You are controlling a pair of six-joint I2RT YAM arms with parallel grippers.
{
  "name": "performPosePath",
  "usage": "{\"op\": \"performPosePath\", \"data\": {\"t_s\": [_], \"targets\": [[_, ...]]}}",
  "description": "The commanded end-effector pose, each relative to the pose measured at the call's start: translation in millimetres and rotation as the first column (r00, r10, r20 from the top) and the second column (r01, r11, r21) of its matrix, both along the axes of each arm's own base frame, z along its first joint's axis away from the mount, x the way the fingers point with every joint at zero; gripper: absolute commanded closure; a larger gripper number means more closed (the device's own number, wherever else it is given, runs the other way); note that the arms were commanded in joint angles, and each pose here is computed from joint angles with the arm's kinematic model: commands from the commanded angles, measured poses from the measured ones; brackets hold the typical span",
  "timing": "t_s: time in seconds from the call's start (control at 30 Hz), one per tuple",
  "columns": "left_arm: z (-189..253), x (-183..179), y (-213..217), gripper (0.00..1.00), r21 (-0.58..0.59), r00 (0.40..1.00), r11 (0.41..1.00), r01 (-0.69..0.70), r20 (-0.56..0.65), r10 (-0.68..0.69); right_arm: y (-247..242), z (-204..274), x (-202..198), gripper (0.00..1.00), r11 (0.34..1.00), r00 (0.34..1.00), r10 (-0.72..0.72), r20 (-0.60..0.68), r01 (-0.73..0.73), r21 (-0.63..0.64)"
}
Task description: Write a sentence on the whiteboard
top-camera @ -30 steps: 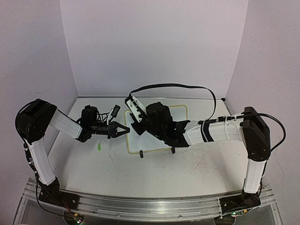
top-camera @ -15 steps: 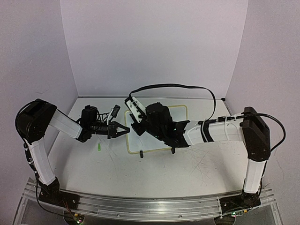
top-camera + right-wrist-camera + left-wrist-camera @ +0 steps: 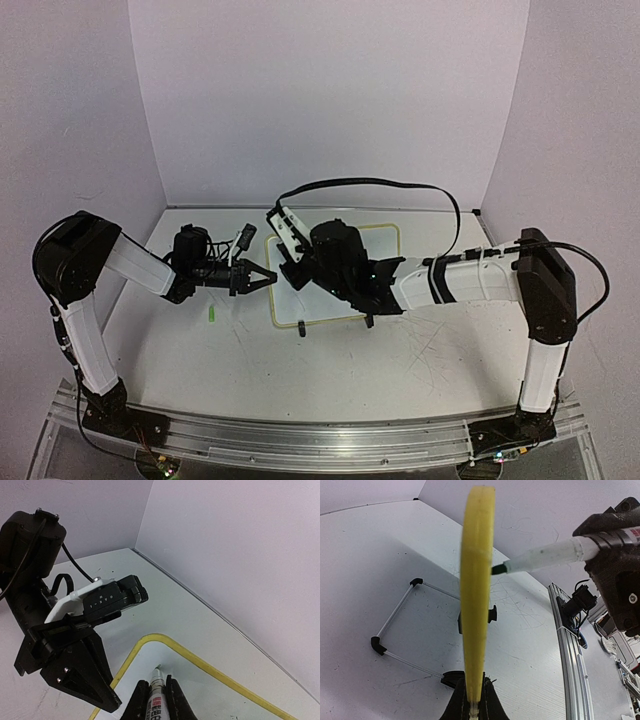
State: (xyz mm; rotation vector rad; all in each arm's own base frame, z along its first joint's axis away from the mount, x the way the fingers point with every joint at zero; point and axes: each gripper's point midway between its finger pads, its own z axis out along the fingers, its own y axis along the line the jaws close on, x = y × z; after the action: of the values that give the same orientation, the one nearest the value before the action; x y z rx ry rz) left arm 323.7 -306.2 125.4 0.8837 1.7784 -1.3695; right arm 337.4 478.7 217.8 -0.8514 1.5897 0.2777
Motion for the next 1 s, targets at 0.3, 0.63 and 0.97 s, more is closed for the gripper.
{"op": "performPosePath", "data": {"t_s": [0.3,0.63,0.97], "targets": [[7.5,5.8,2.4,1.0,0.001,0.998,0.999,-0.038,0.054,0.038,-2.6,-9.8,-4.9,1.0,1.0,0.999,-0.01,-0.043,0.011,0.024],[7.7,5.5,2.6,1.0,0.0,0.998,0.999,-0.038,0.054,0.038,-4.9,-23.9,-7.8,1.0,1.0,0.997,-0.012,-0.075,0.013,0.018],[8.4,5.8,2.3,1.0,-0.001,0.998,0.999,-0.037,0.054,0.037,-5.1,-35.1,-14.4,1.0,1.0,0.995,-0.006,-0.101,0.008,0.014]]}}
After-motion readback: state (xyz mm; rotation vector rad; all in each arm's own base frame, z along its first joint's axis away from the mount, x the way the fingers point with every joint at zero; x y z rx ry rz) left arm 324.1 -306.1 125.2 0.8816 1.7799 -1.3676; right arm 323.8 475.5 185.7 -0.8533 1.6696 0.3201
